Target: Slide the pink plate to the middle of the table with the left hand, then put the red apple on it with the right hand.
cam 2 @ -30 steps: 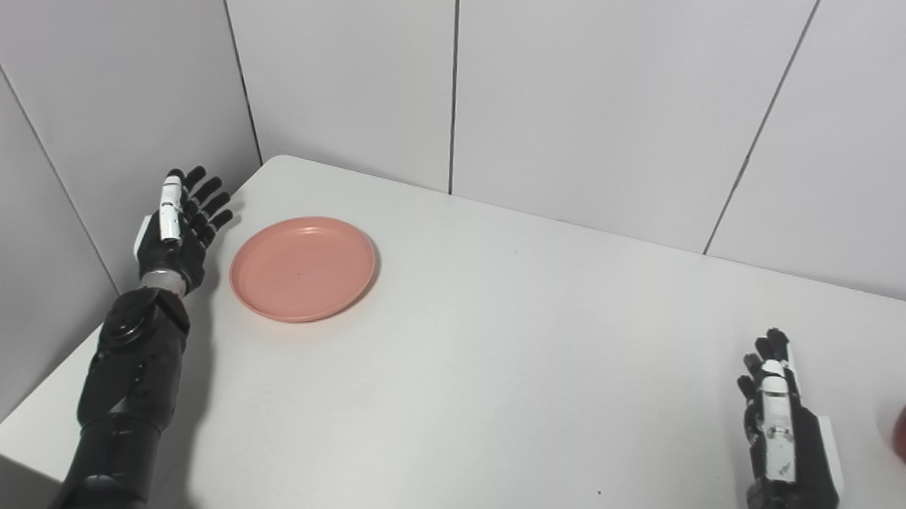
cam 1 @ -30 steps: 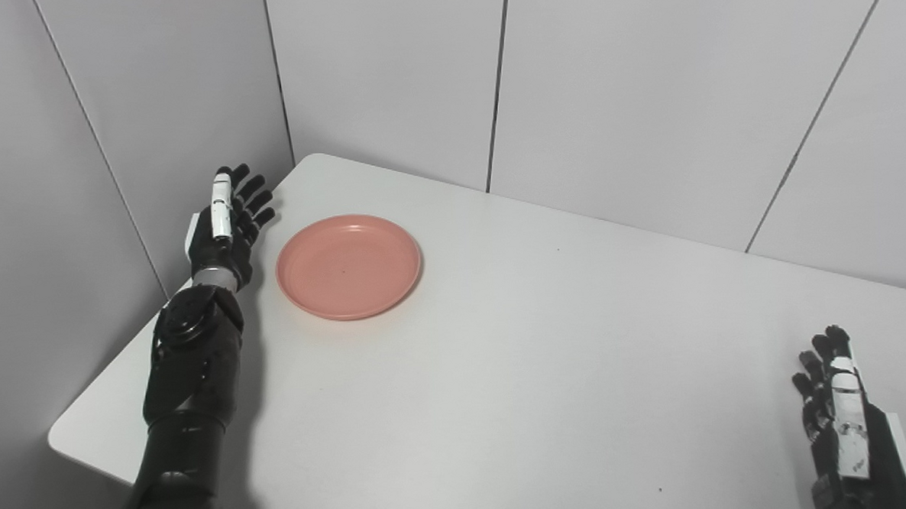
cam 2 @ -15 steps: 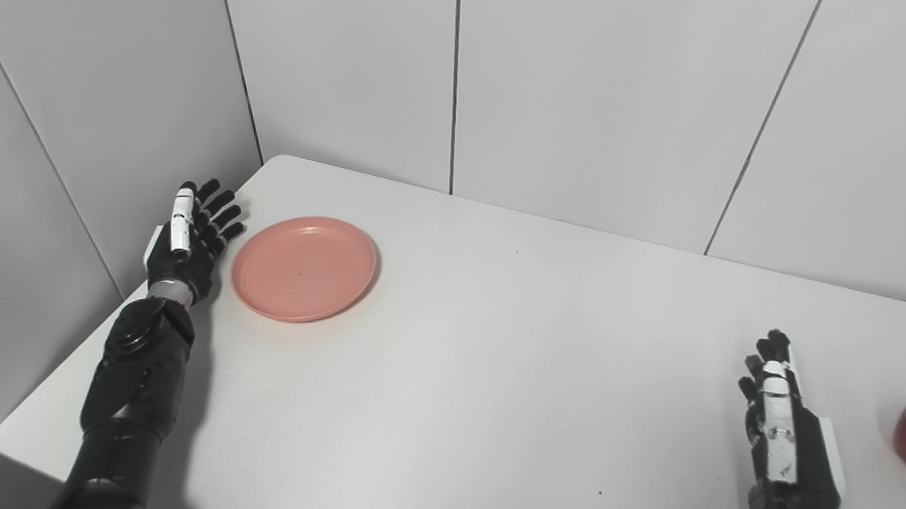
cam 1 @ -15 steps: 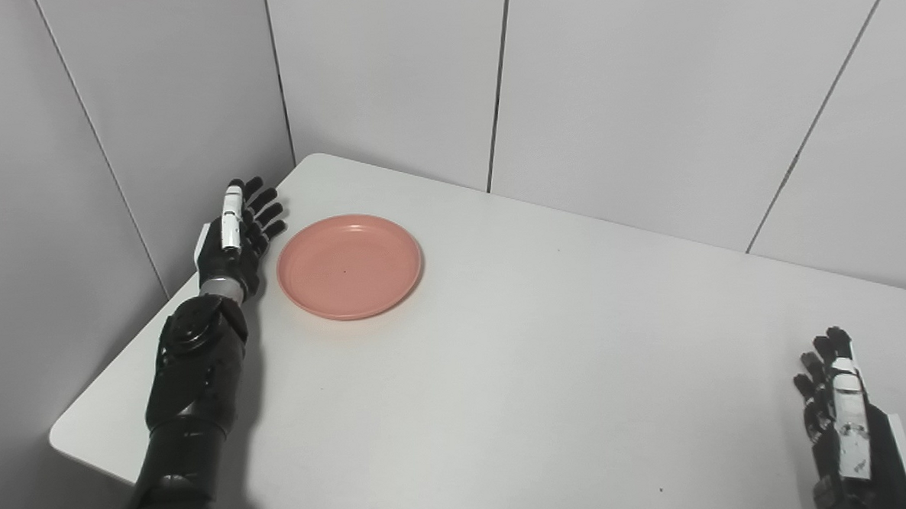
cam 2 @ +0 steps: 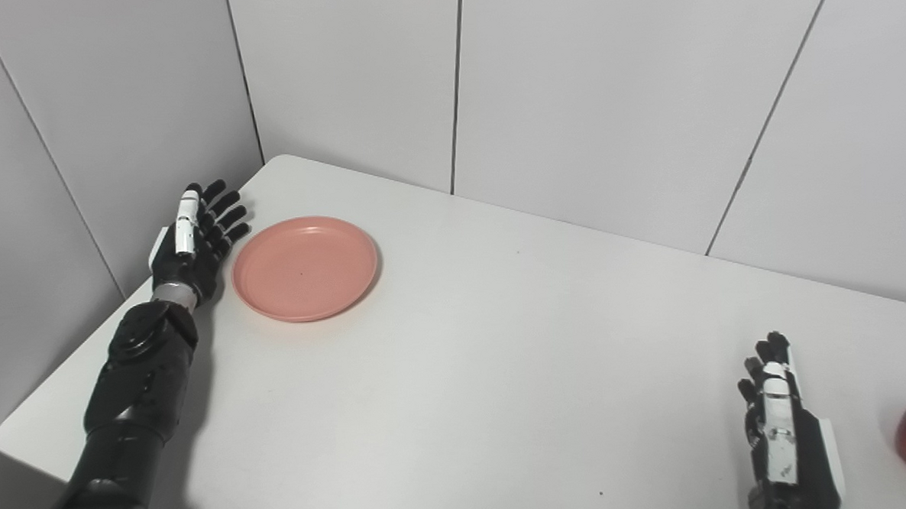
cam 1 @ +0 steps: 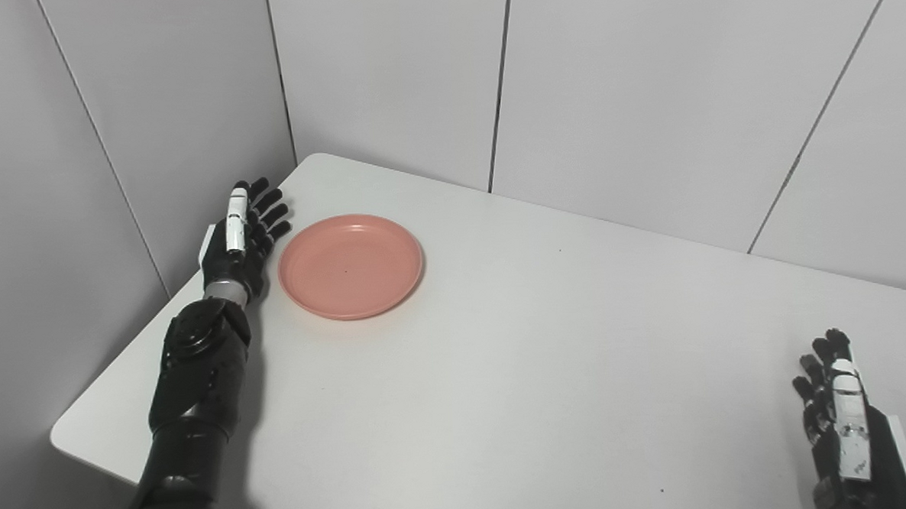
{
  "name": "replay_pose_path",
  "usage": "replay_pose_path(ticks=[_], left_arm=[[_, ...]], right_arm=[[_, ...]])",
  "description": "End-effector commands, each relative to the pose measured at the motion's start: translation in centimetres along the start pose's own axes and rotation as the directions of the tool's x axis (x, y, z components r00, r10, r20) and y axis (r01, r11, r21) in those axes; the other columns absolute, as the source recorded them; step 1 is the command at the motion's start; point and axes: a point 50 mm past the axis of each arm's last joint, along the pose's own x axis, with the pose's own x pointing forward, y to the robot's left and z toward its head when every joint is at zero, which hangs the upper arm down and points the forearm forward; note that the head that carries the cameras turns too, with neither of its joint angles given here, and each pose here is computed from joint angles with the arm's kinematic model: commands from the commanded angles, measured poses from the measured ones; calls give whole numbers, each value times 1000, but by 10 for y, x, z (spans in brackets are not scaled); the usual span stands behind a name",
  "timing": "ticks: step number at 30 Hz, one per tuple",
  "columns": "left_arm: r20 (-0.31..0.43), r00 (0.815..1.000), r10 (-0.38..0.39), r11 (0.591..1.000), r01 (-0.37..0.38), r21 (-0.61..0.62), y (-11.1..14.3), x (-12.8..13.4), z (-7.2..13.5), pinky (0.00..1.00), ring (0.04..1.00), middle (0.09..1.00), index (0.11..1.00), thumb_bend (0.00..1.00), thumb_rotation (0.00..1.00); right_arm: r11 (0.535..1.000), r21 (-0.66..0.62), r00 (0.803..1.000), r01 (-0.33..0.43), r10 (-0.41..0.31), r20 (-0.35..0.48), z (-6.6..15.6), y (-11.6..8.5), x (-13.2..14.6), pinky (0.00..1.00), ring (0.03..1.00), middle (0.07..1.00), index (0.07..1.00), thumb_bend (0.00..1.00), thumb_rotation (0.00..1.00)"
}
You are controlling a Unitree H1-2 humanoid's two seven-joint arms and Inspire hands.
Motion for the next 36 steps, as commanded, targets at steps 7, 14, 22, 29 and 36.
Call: replay_pose_path(ticks=[7, 14, 22, 29, 36], left_arm=[[44, 998, -41, 999, 42, -20, -15, 2, 12, 895, 882, 887, 875, 374, 1000], [38, 997, -61, 998, 61, -15, -20, 0, 7, 864, 872, 879, 864, 366, 1000], [25, 997, -70, 997, 70, -30, -29, -2, 2, 849, 864, 871, 858, 347, 1000], [14, 997, -78, 997, 79, -16, -36, -7, 4, 833, 857, 866, 856, 344, 1000], [10, 995, -97, 995, 97, -6, -46, -10, 5, 851, 863, 868, 854, 349, 1000]], right_arm=[[1000, -8, 998, -14, 14, 61, 17, -1, 5, 1000, 999, 1000, 1000, 96, 1000], [1000, -7, 998, -14, 15, 61, 17, -1, 5, 1000, 1000, 1000, 1000, 101, 1000], [1000, -7, 998, -12, 12, 58, 19, 0, 4, 1000, 1000, 1000, 1000, 102, 1000], [1000, -11, 998, -10, 10, 60, 19, 0, 4, 1000, 995, 997, 1000, 102, 1000], [1000, -18, 998, -17, 18, 56, 20, 1, 4, 1000, 1000, 1000, 1000, 110, 1000]])
